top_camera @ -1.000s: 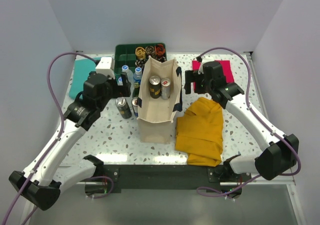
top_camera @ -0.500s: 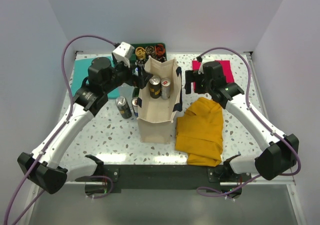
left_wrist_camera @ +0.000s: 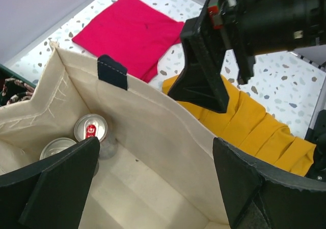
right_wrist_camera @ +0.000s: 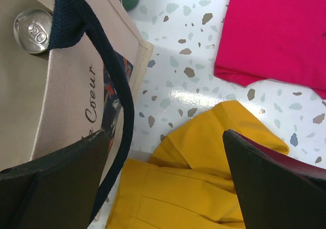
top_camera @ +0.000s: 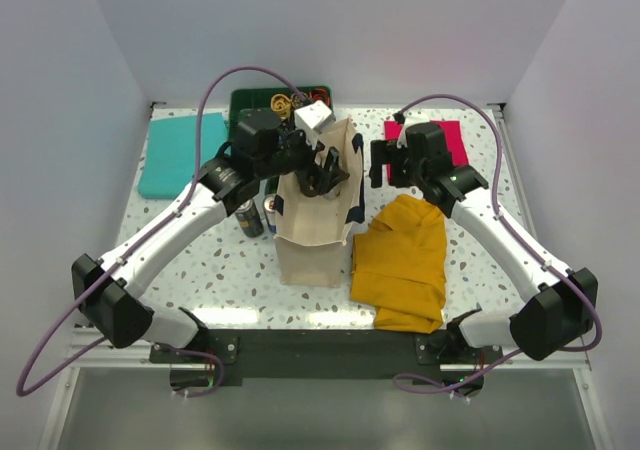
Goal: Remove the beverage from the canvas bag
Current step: Take out the drink from the canvas bag.
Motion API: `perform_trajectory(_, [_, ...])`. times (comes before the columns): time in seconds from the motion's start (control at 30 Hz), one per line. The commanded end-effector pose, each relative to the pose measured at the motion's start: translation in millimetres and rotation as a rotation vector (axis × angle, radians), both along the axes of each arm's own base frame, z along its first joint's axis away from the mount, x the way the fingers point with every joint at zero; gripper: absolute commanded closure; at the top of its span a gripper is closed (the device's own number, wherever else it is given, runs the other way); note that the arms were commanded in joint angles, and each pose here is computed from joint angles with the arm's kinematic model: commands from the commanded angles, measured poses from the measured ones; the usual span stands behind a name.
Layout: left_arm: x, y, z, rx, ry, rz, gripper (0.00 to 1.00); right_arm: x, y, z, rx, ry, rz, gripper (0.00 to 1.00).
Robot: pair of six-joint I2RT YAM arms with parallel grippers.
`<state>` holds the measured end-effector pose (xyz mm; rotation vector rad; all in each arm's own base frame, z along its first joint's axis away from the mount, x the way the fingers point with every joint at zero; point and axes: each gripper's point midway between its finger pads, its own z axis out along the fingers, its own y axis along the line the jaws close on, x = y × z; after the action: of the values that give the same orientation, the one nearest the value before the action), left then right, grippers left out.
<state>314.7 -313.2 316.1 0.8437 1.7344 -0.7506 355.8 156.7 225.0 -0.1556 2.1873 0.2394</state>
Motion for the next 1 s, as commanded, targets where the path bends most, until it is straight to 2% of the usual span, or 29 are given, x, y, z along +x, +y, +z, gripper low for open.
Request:
perform_trajectory(0.0, [17.7,-0.3,-6.5,0.041,-0.011,0.038,0.03,7.4,1.0,27.4,0.032,-0.06,-0.019,0.02])
perform_trajectory(0.27, [48.0,-0.7,-48.9,0.123,0.06,0.147,0.04,9.4,1.8,27.0,0.018,-0.061,-0.007,0.02])
perform_trajectory(0.43, [70.7,8.8,-54.2,0.159,0.059,0.268,0.0,10.2,3.2,20.3,0.007,-0.049,0.006,0.02])
perform_trajectory(0.57, [86.9,17.3,-74.0,0.271,0.072,0.315,0.0,10.8,1.7,15.2,-0.01,-0.047,0.008,0.02])
perform_trajectory(0.67, [97.9,26.8,-79.9,0.316,0.075,0.313,0.0,11.6,0.5,12.8,-0.023,-0.045,0.009,0.02])
perform_trajectory(0.83, [113.6,54.5,-88.5,0.303,0.14,0.322,0.0,12.7,-2.5,10.6,-0.044,-0.044,0.003,0.02])
perform_trajectory(0.97, [116.5,60.9,-99.3,0.336,0.166,0.323,0.0,14.4,-2.8,9.8,-0.052,-0.043,0.002,0.02])
